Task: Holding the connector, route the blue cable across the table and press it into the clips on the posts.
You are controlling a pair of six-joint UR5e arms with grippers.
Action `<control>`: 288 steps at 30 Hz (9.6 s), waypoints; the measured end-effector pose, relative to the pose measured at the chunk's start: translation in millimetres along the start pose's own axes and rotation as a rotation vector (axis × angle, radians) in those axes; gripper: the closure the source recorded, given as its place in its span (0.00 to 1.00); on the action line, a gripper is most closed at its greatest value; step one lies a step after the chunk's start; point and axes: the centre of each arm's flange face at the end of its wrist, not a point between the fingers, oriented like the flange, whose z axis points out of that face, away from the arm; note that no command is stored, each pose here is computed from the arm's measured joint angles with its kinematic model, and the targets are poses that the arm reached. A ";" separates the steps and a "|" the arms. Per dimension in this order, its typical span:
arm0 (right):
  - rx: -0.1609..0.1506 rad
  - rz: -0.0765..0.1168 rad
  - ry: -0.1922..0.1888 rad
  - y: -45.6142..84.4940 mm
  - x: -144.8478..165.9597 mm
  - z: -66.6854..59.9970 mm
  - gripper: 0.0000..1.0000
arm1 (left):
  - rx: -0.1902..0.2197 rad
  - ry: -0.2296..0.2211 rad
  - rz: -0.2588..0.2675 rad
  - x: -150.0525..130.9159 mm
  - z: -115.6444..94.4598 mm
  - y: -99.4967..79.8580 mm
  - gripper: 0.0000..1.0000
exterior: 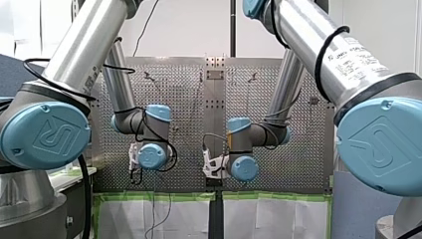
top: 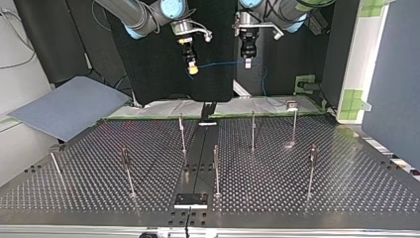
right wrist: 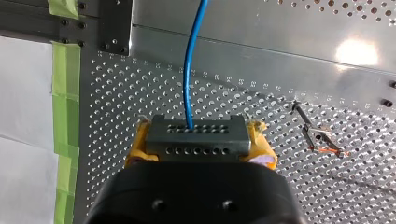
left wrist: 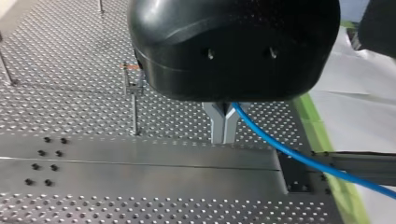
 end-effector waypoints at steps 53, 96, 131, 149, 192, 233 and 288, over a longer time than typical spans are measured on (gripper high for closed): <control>0.155 0.130 0.292 -19.6 287.8 36.5 1.00 | -0.379 -0.216 -0.192 -154.6 20.8 38.4 0.98; 0.304 0.172 0.126 -63.6 341.0 52.5 1.00 | -0.457 -0.320 -0.216 -247.2 50.0 93.1 0.98; 0.347 0.253 0.131 -75.4 428.4 69.4 1.00 | -0.404 -0.397 -0.202 -308.0 84.7 134.8 0.98; 0.367 0.267 0.149 -99.9 431.7 104.4 1.00 | -0.426 -0.391 -0.206 -305.3 121.6 156.2 0.98; 0.389 0.277 0.210 -121.6 446.7 152.5 1.00 | -0.287 -0.469 -0.243 -316.2 194.5 212.3 0.98; 0.321 0.268 0.211 -89.7 434.7 179.5 1.00 | -0.335 -0.364 -0.344 -289.0 224.2 232.5 0.44; 0.209 0.260 0.205 -68.2 440.9 184.3 1.00 | 0.004 -0.124 -0.343 -315.9 84.8 160.6 0.00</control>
